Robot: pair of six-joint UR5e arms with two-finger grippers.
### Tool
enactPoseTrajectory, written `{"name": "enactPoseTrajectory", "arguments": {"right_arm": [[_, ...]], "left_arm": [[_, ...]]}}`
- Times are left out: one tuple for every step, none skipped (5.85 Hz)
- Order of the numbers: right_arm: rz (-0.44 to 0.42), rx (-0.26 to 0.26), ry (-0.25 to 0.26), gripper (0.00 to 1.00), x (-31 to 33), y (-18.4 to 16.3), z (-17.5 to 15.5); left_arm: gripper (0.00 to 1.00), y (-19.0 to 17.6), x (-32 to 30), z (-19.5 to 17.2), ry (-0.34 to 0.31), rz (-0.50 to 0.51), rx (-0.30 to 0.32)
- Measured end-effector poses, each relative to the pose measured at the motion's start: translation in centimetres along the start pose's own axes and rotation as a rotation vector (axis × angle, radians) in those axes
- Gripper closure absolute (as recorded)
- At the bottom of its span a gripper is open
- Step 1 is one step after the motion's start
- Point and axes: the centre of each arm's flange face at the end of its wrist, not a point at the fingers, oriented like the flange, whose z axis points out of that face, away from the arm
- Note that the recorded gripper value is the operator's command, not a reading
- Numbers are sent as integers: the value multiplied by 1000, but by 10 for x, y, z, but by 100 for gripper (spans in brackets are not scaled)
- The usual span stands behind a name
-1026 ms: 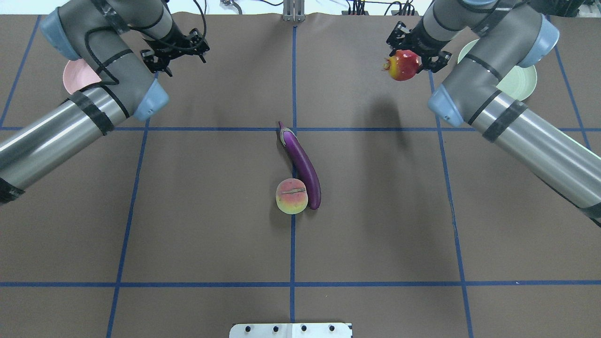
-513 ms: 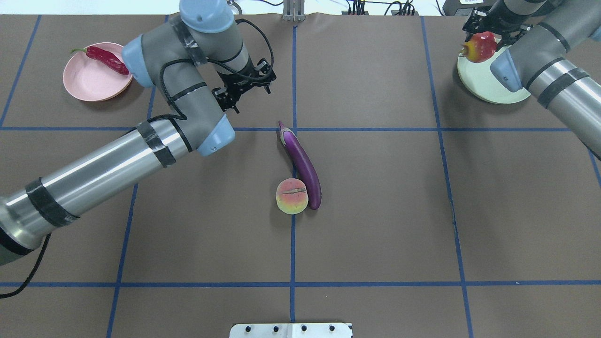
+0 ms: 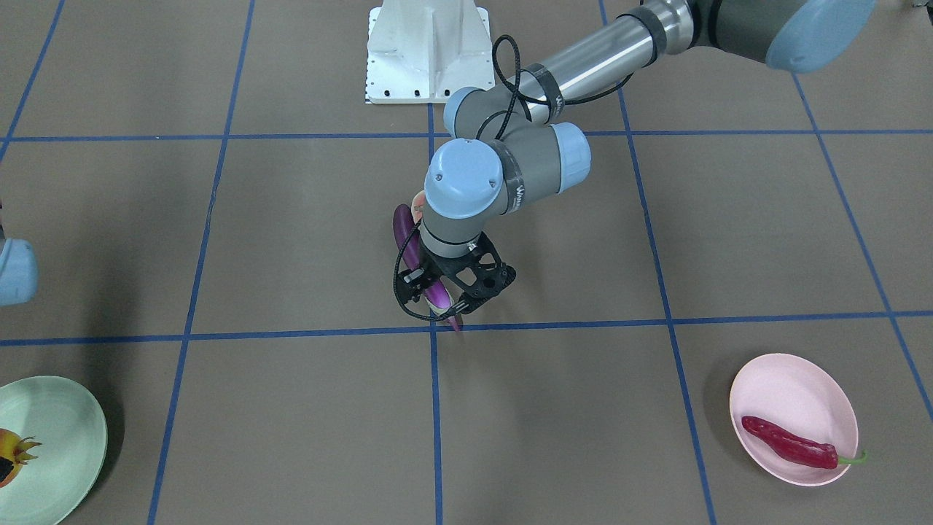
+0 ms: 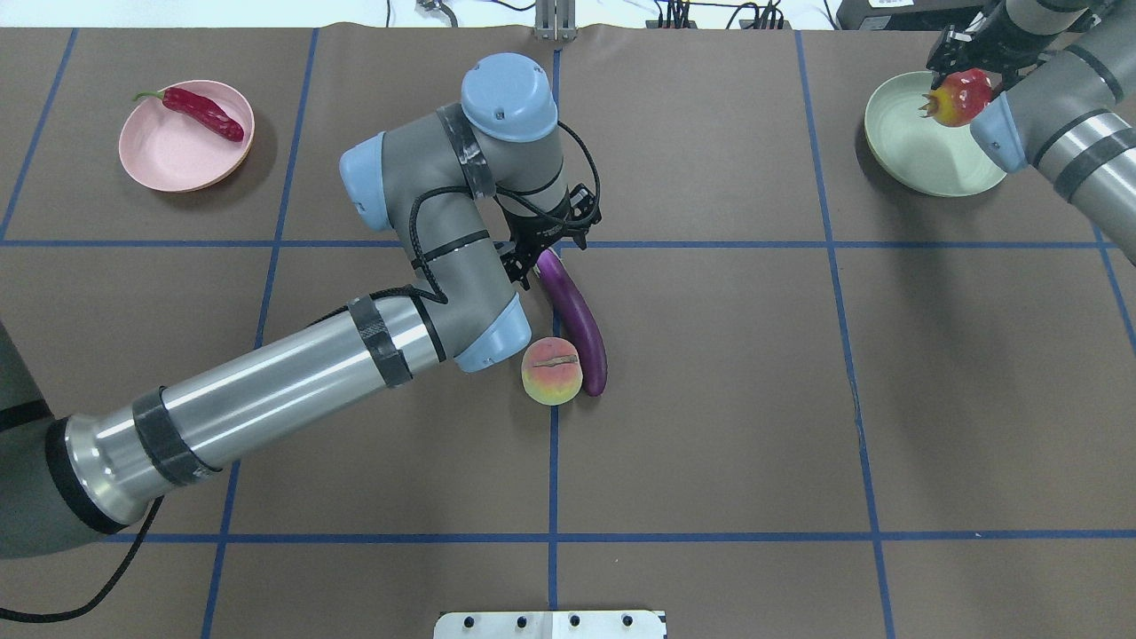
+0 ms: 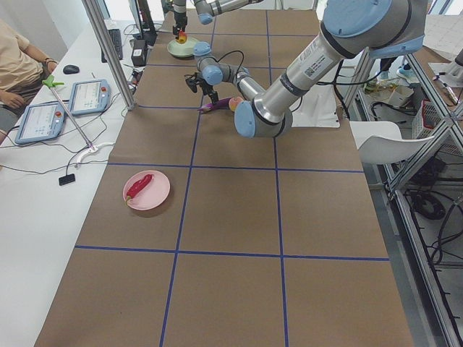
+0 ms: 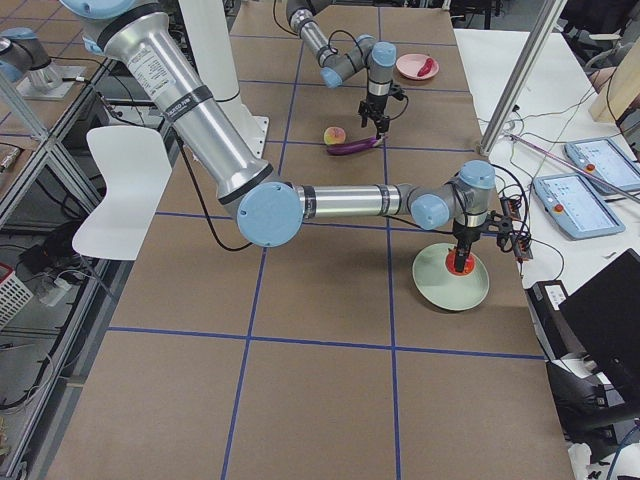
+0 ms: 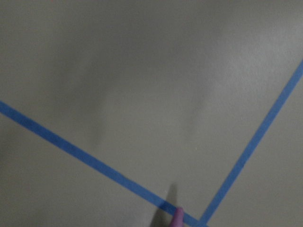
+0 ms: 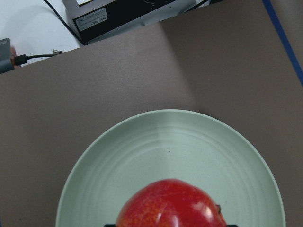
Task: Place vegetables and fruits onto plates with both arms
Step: 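Grasp the purple eggplant with the left gripper while the right releases the pomegranate, then carry the eggplant to the pink plate with the left gripper while the right gripper withdraws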
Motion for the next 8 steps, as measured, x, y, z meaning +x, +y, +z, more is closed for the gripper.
{"name": "enactPoseTrajectory", "arguments": {"right_arm": [[-1,1,1,71,9,2,6],[-5,3,-2,1,17,4,10],[-7,5,-5,0,19,5,12],[-8,6,-8,0,19,6,12],[-10,6,-9,0,19,6,11],[-17,9,-16,0,18,6,7],[-26,11,-37,0,10,6,-5],[-21,-4,-69,0,-3,15,-25]], "left_arm": [[0,13,2,15,-19,-3,2],[2,18,9,24,-31,0,16],[37,21,12,30,-39,3,25],[75,21,12,35,-47,3,28],[100,21,12,37,-52,2,29],[100,21,12,37,-51,4,29],[100,21,14,31,-42,9,28],[100,13,21,8,-6,12,31]]}}
